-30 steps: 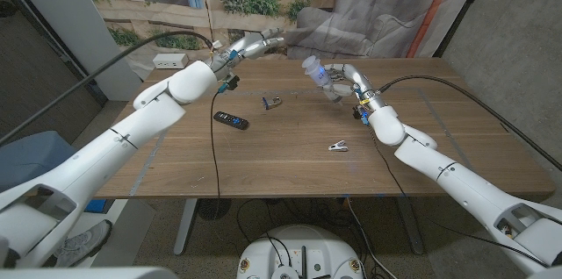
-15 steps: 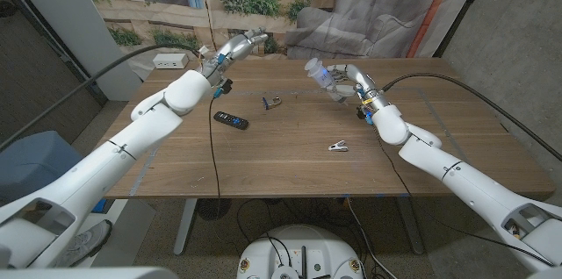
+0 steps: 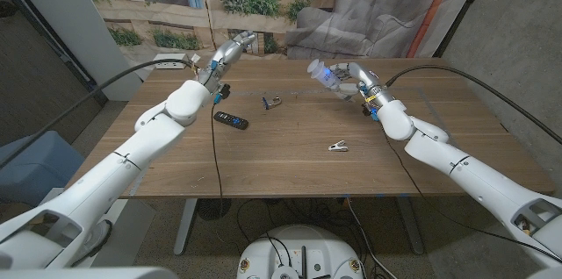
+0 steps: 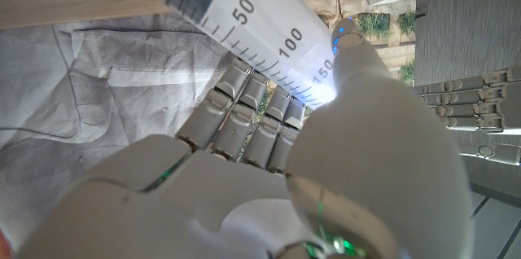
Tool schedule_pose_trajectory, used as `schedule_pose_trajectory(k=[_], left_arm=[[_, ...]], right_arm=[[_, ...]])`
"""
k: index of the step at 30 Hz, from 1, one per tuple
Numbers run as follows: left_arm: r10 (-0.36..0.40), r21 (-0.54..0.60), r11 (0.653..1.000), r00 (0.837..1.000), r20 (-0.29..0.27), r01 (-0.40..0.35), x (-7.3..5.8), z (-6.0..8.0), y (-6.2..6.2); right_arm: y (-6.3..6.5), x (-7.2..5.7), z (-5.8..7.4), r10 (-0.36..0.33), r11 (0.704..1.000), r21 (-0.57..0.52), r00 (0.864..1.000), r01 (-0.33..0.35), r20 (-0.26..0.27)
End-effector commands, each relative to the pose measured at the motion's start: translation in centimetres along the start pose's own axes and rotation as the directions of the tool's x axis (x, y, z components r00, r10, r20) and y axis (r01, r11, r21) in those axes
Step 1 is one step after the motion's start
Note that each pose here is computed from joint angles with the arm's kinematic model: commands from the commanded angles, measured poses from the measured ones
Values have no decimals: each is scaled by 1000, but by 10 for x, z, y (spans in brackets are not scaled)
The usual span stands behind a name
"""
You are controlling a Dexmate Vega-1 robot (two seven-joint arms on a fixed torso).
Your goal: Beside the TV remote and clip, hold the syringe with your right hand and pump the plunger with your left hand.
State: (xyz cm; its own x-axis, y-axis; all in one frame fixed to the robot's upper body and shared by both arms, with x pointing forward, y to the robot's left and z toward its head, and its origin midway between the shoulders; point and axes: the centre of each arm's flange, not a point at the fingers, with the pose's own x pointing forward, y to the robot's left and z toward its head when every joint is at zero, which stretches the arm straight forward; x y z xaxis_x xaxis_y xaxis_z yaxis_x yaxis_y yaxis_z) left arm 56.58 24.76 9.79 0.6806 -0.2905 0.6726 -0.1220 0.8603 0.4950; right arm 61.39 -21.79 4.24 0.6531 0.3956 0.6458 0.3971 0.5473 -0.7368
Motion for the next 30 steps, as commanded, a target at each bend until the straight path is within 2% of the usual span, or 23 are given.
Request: schedule_pose_trajectory(k=[1, 16, 30], left_arm=[[86, -100, 991, 995, -45, -91, -13, -19, 1], [177, -211, 958, 979, -100, -194, -31, -43, -2], [230, -342, 898, 959, -168, -275, -47, -71, -4]], right_arm=[[-6, 2, -2, 70, 991, -110, 997, -71, -10], [-11, 1, -7, 155, 956, -253, 988, -149, 6], [-13, 0, -14, 223, 927, -303, 974, -221, -29]])
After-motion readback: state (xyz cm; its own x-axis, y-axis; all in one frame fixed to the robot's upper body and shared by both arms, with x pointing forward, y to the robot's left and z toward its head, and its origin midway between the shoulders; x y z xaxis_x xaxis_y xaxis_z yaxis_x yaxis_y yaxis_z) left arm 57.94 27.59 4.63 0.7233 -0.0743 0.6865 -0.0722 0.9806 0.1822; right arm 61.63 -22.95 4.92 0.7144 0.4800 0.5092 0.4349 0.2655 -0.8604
